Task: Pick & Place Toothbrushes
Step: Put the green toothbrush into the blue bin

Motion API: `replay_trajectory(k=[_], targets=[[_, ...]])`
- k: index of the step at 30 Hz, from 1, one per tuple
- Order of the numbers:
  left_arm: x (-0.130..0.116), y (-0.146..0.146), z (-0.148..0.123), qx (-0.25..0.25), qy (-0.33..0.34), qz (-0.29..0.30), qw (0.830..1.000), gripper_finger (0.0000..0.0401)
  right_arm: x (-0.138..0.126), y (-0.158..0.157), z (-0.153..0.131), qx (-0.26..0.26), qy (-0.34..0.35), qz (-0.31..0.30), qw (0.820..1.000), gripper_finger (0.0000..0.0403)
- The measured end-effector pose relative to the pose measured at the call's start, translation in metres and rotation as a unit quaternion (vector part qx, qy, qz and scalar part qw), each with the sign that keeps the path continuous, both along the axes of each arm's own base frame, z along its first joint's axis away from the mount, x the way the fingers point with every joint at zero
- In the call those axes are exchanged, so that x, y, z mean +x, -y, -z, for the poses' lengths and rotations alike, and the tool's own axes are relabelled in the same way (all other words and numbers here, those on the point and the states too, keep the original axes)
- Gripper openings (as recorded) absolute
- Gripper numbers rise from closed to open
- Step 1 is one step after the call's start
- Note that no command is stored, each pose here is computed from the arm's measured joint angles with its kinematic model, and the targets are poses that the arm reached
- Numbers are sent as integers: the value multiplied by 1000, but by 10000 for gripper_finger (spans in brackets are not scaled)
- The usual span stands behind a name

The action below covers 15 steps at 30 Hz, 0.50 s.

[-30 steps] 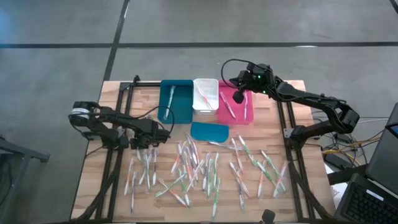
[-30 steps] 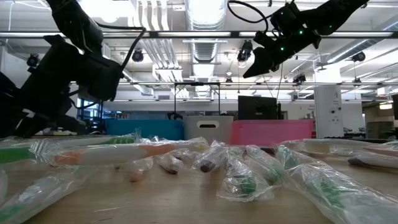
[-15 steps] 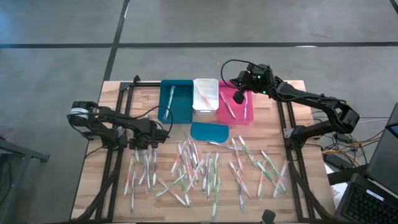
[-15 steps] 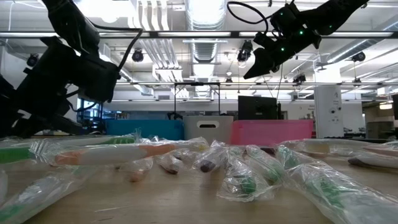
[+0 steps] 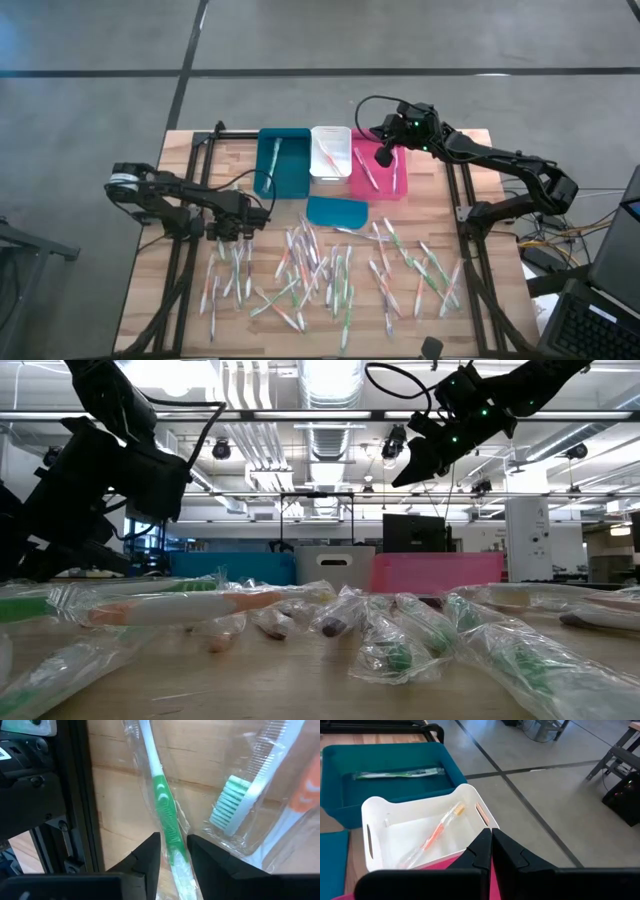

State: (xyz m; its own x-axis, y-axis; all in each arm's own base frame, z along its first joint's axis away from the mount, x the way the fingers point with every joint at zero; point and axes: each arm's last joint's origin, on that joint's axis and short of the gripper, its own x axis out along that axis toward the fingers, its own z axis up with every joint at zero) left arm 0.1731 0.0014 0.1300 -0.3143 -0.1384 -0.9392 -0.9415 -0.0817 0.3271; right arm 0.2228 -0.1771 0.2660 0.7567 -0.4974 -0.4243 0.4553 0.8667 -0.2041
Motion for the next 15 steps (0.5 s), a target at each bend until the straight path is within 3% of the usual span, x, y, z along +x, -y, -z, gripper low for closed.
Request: replay_trajectory(k=[9,15], targets=[[0,0,0,4,1,0,1000,57,0,0,0,-2,-1,-1,1000,8],[-1,0,-1,5,-14,-3,1000,51,0,0,0,-1,-1,-1,1000,8]])
